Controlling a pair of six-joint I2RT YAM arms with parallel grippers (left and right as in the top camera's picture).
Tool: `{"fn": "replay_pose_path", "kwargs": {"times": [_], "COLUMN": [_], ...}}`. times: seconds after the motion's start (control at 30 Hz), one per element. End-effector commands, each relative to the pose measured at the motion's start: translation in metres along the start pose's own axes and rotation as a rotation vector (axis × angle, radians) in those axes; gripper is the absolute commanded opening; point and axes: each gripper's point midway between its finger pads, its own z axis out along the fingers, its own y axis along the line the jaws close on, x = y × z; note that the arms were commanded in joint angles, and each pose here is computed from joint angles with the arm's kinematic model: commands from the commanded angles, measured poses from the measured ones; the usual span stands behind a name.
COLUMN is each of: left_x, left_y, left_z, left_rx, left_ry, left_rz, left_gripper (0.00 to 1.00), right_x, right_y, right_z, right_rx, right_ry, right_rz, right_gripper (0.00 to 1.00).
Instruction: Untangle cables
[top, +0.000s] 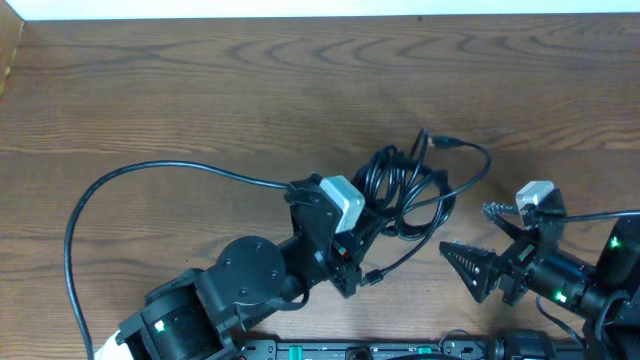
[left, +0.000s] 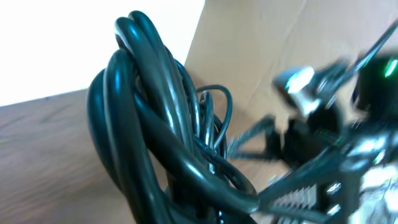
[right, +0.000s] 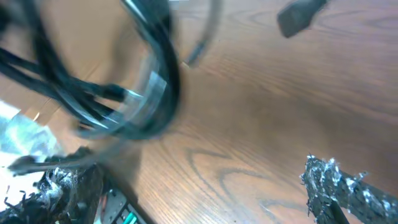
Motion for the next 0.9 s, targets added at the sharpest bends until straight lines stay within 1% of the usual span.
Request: {"fn": "replay_pose_path", "kwargs": {"times": [0.0, 0.07, 0.17, 0.37, 0.5, 0.57, 0.7, 0.87], "left_x": [-0.031, -0.037, -0.041, -0.043, -0.050, -0.055, -0.054, -0.040], "left_y": [-0.002, -0.002, -0.003, 0.002, 0.010, 0.009, 0.009, 0.014], "left_z": [-0.008, -0.010, -0.010, -0.010, -0.013, -0.013, -0.013, -0.011], "left_rx": [-0.005, -0.001, 0.007, -0.026, -0.071, -0.064, -0.074, -0.103], "left_ry": [-0.119, -0.148, -0.161, -0.176, -0.219, -0.237, -0.230, -0.168], "left_rz": [-0.128, -0.159, -0.184, -0.186, -0.190, -0.184, -0.104, -0.003], "left_gripper": [0.08, 0.08, 0.08, 0.07, 0.08, 0.07, 0.07, 0.08], "right_x": [-0.005, -0.003, -0.004, -0.011, -0.010, -0.011, -0.012, -0.011], "right_y": [-0.020, -0.027, -0.029, -0.029, -0.028, -0.026, -0.009, 0.024], "right_z": [-0.005, -0.006, -0.007, -0.007, -0.007, -0.006, -0.004, -0.005], "right_rx": [0.137, 0.179, 0.191, 0.187, 0.184, 0.170, 0.070, -0.114], "right_ry": [-0.022, -0.021, -0.025, -0.050, -0.048, -0.045, -0.039, -0.044], "right_rz": [0.128, 0.159, 0.166, 0.145, 0.139, 0.104, 0.001, -0.152], "right_gripper": [0.99, 0.99, 0.99, 0.99, 0.99, 0.99, 0.99, 0.99]}}
